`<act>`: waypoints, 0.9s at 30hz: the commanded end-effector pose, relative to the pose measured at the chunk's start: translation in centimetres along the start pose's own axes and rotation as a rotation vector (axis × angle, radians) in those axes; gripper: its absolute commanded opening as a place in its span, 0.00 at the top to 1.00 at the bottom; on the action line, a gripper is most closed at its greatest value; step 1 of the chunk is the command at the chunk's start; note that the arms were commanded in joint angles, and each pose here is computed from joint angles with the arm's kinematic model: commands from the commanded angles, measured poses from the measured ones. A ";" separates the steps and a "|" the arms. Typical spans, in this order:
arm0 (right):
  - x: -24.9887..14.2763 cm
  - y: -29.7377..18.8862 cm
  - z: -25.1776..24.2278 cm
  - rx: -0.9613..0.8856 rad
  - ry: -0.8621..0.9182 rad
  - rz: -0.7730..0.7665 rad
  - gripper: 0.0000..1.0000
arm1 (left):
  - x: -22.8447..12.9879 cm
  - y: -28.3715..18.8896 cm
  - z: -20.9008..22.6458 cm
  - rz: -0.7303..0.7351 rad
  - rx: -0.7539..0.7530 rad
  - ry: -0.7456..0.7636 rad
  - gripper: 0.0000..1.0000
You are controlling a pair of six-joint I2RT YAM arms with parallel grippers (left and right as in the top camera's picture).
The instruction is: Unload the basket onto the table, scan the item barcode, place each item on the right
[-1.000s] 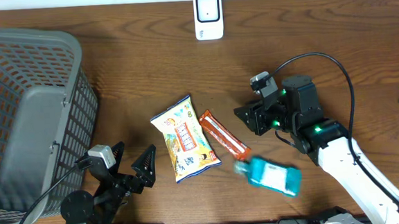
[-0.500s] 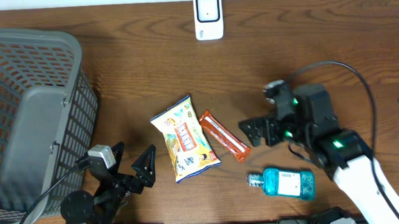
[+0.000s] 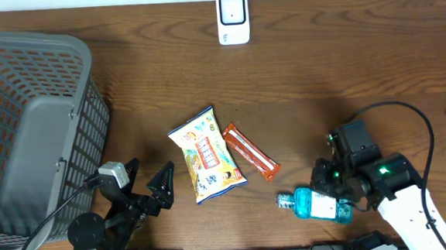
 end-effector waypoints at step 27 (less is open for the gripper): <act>-5.0 7.5 -4.2 -0.185 0.479 0.114 0.99 | 0.0 0.0 0.0 -0.004 -0.004 0.004 0.02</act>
Point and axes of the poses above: each gripper's point midway between its finger pads, its own y axis out along the fingers, its own z axis along the line the jaws close on, x = y × z, the point moved 4 cm from there along -y, back along the fingers, and after that the axes turned 6 degrees about y, right-handed, at the moved point
